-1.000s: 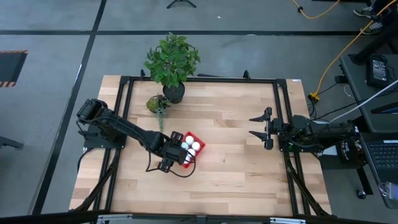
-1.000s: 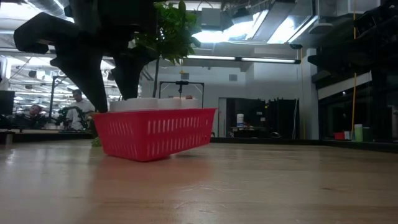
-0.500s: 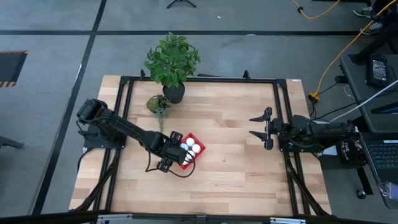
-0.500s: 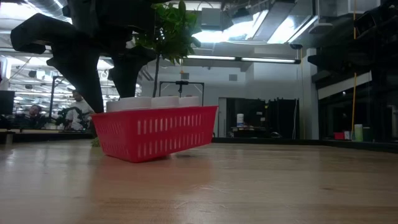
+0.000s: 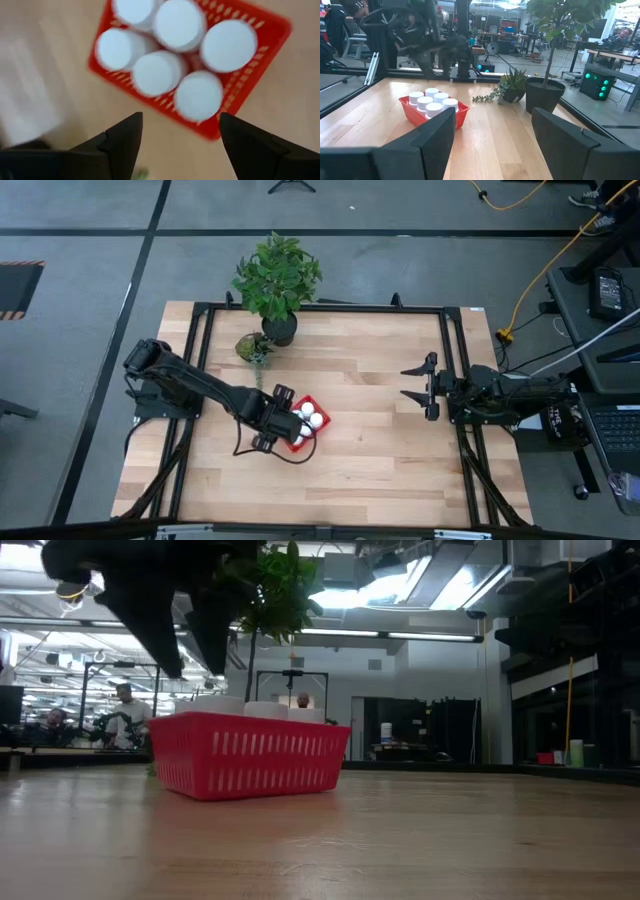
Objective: Pick and place pill bottles into a basket
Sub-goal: Return to Home Position
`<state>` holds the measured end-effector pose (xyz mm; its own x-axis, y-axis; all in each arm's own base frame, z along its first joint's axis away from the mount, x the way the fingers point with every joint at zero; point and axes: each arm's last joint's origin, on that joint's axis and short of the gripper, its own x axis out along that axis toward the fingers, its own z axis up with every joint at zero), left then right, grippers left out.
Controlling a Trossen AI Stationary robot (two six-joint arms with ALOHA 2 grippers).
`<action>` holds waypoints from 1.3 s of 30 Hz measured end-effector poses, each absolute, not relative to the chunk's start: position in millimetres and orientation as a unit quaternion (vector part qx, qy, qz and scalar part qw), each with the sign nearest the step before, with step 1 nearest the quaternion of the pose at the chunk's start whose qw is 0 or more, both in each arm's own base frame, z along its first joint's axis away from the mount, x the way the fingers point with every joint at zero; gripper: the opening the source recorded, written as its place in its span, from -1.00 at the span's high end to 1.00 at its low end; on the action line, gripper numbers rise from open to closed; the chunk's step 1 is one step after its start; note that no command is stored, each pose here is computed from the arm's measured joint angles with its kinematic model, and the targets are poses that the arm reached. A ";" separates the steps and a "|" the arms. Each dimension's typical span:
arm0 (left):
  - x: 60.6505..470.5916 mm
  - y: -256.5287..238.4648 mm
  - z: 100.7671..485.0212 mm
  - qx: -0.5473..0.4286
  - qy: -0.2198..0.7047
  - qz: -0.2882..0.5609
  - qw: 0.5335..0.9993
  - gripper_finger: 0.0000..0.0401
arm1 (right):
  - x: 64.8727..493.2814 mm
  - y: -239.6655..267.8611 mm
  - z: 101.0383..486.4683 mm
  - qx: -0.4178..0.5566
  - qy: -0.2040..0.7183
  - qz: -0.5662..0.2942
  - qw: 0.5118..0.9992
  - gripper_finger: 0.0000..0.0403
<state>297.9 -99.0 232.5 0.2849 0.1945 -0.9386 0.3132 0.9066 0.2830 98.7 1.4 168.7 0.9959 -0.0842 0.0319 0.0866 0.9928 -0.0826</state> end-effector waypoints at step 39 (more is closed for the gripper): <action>136.4 -27.4 351.2 0.104 0.127 -0.260 0.952 -0.27 | 98.6 1.4 168.8 -0.042 -0.015 -0.043 0.998 -0.31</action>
